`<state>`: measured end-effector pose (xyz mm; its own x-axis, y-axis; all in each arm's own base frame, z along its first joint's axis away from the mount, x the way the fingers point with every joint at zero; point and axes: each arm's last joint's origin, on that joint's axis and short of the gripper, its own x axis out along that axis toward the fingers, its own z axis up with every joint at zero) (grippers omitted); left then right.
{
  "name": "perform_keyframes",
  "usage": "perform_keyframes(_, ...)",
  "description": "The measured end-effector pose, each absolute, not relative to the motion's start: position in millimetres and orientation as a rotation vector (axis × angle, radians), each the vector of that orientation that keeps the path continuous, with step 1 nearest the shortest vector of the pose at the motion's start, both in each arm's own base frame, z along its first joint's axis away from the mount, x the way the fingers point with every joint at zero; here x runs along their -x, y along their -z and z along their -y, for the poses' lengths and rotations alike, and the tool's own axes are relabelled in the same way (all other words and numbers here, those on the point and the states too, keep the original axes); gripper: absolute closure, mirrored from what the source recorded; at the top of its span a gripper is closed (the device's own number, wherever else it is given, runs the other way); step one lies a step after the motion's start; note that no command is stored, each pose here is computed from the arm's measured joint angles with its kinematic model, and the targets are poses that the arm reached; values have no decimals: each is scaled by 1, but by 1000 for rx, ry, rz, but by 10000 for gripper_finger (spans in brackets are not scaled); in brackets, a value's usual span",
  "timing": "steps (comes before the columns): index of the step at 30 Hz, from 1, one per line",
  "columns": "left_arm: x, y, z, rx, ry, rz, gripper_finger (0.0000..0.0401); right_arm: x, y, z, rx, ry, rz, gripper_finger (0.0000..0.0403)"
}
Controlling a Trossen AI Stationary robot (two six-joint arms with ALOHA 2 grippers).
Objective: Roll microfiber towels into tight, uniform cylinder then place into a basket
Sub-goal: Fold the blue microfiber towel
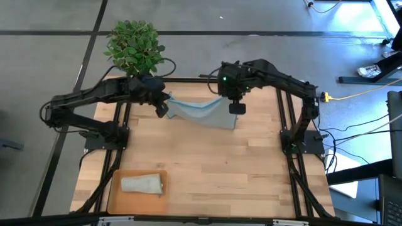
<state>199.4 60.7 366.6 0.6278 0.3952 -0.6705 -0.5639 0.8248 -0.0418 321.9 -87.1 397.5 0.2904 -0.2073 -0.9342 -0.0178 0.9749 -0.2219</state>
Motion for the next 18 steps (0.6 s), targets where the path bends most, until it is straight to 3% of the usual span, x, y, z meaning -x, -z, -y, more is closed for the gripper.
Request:
perform_keyframes(6,-211,-366,-69,180,-537,-678,401,-311,-400,110,156,170,-1269,399)
perform_keyframes(12,-211,-370,-79,166,-491,-636,401,-282,-418,117,116,187,-1180,399)
perform_keyframes(18,-209,-372,-90,184,-517,-602,401,-251,-410,110,113,256,-1040,399)
